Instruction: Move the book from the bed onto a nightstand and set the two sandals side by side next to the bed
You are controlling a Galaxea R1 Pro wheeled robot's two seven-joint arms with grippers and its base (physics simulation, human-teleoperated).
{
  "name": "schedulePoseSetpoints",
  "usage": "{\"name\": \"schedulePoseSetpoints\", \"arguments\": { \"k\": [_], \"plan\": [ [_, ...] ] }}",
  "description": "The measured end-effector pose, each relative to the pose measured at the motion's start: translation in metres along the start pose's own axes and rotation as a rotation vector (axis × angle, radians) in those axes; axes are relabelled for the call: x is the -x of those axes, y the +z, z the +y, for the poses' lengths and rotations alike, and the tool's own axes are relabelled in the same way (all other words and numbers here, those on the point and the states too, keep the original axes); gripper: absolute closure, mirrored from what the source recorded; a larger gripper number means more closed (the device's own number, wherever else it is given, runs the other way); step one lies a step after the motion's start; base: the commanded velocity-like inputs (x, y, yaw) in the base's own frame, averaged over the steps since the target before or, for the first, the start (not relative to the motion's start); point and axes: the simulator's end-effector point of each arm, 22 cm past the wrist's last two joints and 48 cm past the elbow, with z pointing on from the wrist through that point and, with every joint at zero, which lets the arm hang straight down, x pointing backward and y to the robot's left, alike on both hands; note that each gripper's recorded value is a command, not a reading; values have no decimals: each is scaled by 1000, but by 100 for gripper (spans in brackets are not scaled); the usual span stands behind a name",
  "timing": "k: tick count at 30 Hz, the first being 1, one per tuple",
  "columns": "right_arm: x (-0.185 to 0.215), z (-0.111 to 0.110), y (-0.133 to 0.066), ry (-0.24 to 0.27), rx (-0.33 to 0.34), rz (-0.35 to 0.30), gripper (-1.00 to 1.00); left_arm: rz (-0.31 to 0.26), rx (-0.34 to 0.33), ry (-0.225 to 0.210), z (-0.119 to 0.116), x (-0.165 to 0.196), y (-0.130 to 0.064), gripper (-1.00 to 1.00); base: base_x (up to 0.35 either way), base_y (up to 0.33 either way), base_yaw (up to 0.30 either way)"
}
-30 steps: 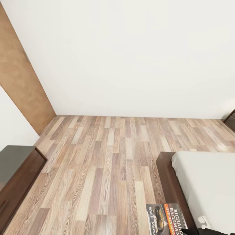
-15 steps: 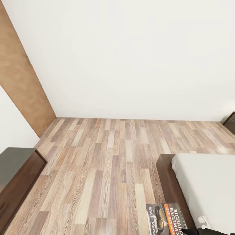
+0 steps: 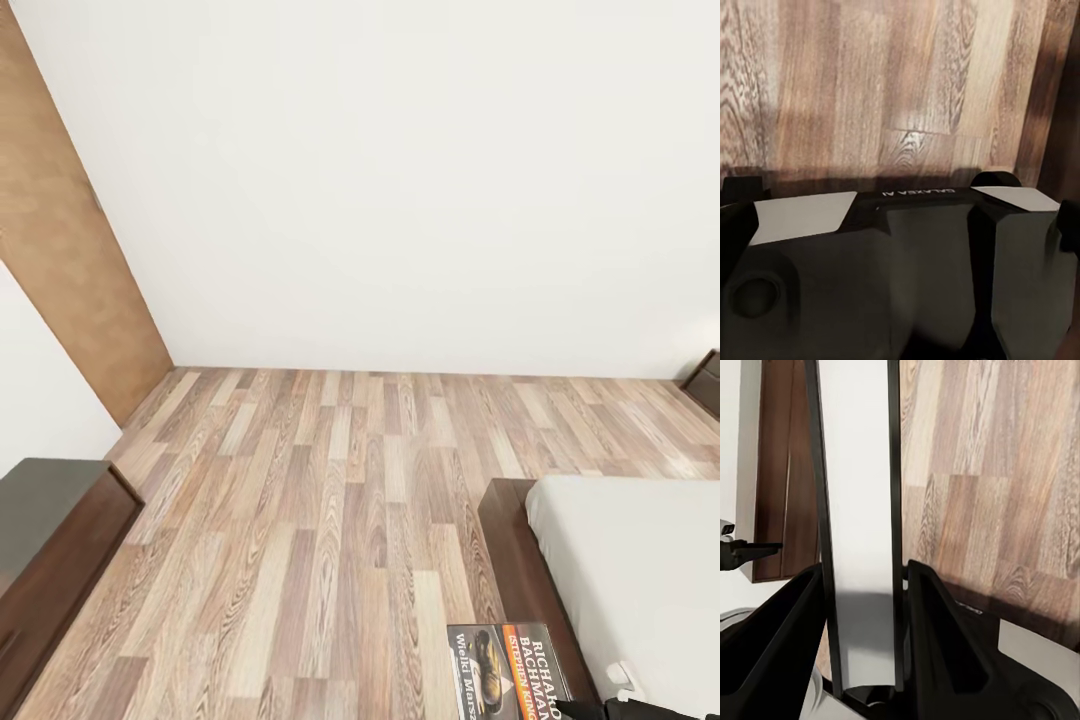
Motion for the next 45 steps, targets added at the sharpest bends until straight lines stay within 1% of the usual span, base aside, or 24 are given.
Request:
{"name": "schedulePoseSetpoints", "arguments": {
  "k": [36, 45],
  "plan": [
    [17, 12, -7, -44, 9, -37, 100, -53, -9, 23, -7, 23, -7, -100, 0, 0, 0],
    [21, 15, -9, -55, 11, -47, 100, -66, -21, 27, -16, 28, -6, -100, 0, 0, 0]
  ]
}}
